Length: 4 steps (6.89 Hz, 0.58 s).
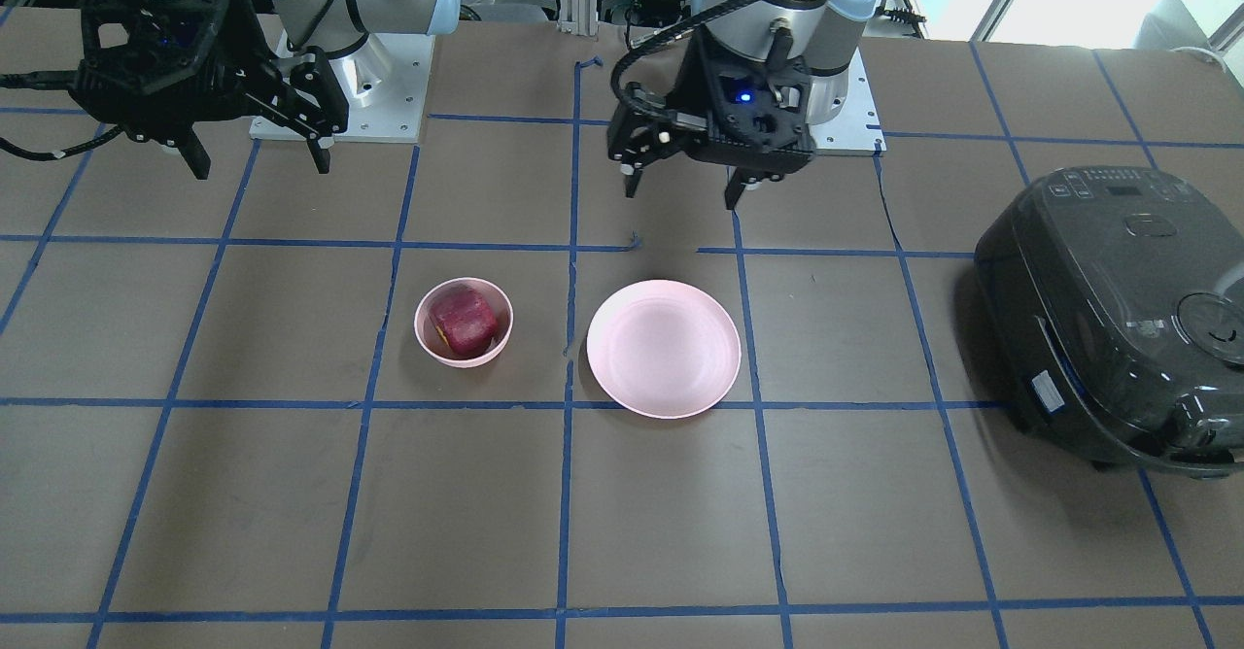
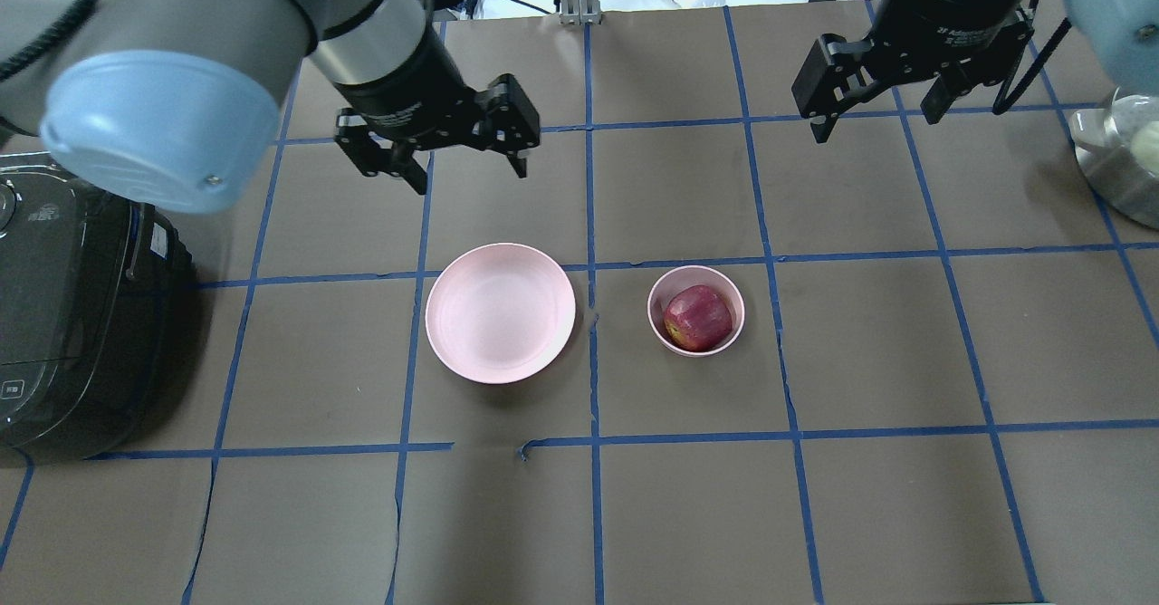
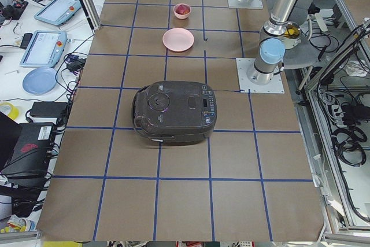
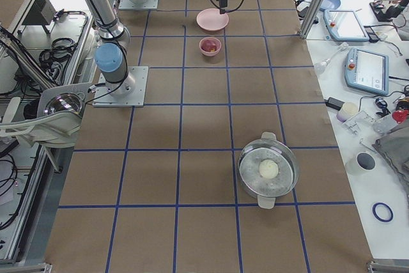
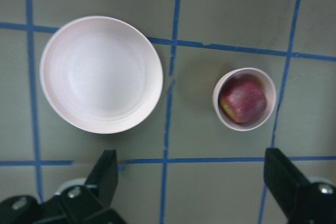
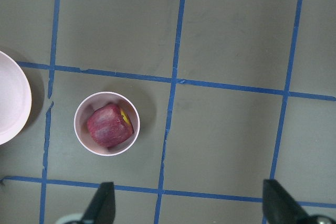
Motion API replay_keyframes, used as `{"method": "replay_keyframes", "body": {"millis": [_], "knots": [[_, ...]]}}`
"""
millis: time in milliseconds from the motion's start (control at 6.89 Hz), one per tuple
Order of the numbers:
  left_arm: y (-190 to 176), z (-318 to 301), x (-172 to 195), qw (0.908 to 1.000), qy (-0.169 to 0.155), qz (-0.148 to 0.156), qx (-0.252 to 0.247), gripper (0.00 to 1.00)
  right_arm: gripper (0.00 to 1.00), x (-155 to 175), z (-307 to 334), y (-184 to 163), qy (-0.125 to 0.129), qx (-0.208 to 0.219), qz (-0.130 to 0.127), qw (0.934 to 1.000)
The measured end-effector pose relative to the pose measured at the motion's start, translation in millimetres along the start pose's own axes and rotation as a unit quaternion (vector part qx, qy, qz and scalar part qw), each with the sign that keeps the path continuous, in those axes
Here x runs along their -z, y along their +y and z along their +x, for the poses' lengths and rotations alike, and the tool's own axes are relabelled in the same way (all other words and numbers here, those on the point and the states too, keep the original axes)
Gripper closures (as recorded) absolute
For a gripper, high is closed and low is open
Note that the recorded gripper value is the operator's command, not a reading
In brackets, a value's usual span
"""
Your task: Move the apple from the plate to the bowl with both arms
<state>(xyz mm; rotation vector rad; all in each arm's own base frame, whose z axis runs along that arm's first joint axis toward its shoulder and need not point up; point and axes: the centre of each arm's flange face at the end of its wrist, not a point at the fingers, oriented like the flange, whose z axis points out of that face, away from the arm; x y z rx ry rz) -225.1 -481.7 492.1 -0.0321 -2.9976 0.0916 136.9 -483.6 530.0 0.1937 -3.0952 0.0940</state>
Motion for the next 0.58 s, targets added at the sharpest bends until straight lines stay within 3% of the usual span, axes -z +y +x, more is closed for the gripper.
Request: {"method": "replay_keyframes", "body": {"millis": [290, 581], "knots": [[-5.3, -53.9, 16.9, 0.9983, -0.034, 0.005, -0.048, 0.0, 0.0, 0.5, 0.3, -0.9, 0.0, 0.0, 0.0, 1.0], [-0.3, -61.8, 21.4, 0.9977, -0.039, 0.005, -0.055, 0.0, 0.0, -0.7, 2.2, -1.5, -0.002, -0.002, -0.003, 1.0]]}}
